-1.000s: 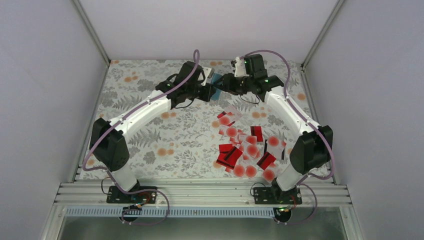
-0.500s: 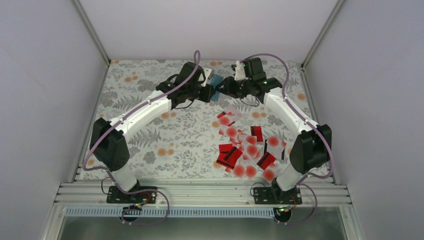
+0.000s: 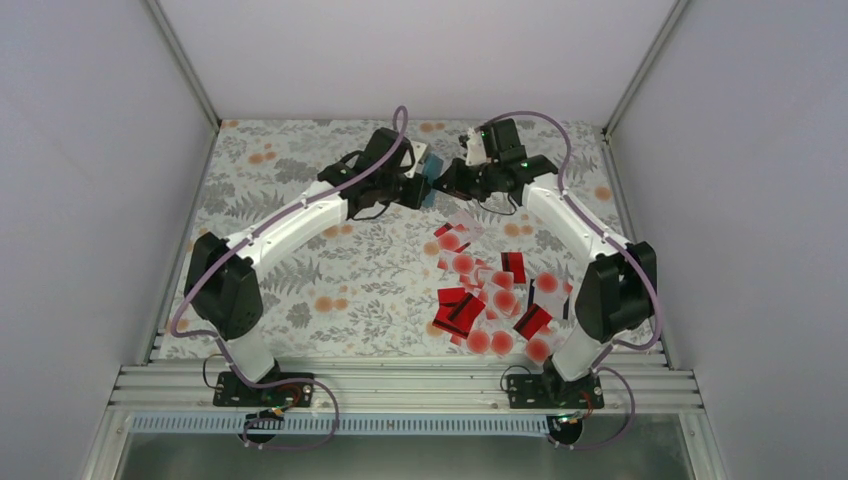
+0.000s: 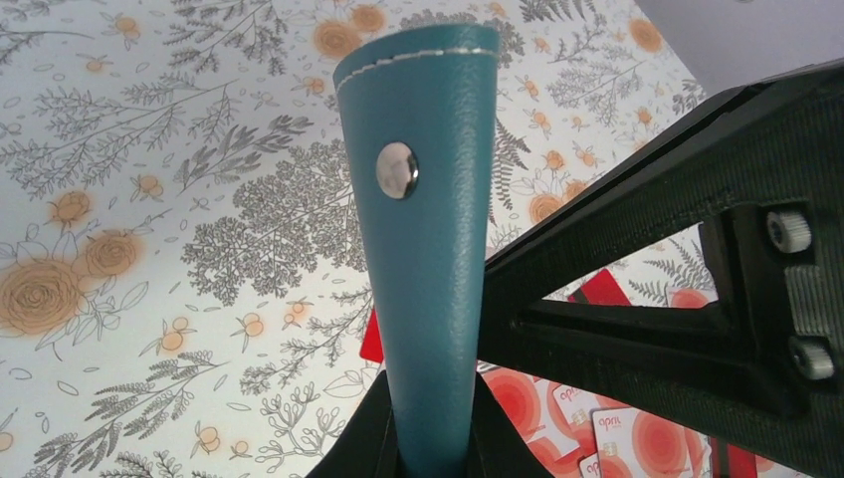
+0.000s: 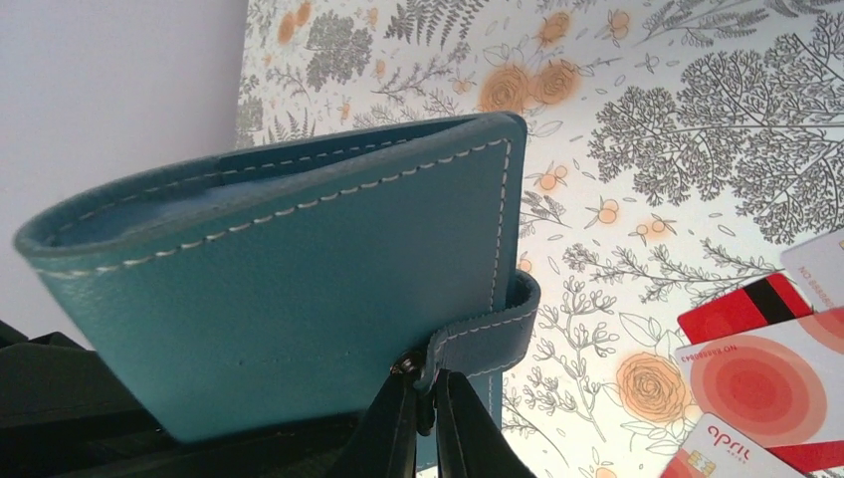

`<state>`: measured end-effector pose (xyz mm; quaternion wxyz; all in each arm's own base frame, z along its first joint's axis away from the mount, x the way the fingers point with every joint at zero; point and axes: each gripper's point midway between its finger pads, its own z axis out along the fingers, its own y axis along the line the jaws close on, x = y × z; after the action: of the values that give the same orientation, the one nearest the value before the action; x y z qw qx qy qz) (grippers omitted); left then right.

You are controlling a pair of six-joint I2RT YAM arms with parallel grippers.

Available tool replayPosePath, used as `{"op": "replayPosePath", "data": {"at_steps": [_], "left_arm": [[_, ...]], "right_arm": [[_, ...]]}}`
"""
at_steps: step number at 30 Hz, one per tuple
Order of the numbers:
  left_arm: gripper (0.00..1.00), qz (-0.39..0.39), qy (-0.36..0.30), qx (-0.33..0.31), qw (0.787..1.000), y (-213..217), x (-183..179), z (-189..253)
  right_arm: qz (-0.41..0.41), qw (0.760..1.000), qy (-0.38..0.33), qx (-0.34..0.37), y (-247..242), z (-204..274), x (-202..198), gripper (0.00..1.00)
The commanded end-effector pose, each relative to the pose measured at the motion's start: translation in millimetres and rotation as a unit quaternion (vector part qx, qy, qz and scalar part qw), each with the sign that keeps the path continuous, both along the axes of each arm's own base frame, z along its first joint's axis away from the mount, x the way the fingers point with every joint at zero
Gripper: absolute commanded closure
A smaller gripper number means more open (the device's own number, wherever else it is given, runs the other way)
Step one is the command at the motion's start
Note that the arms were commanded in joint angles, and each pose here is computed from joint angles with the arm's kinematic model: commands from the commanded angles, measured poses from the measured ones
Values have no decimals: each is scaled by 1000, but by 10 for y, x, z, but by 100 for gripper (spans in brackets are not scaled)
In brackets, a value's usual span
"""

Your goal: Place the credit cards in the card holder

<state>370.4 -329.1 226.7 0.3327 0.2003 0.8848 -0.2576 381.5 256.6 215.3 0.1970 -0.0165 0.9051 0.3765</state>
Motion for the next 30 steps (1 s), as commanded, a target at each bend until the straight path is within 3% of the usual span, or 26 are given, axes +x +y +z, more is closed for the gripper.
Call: {"op": "replayPosePath", "data": {"at_steps": [1,14,27,30], "left_arm": [[98,-43,-78,-69,994,-286,-46,648],[98,-7,-61,-55,997,-115,-75,493],[98,17,-55,-38,998,124,-95,433],[98,14,-55,-41,998,145,-103,460]], "right_arm": [[-27,995,63,-72,-178,-500,-61,96],[-25,993,58,-99,-319,-581,-154,96],[-53,984,60,-160,-823,-862,-410,96],[-58,982,66,-165,-945,-933,-431,80]]}}
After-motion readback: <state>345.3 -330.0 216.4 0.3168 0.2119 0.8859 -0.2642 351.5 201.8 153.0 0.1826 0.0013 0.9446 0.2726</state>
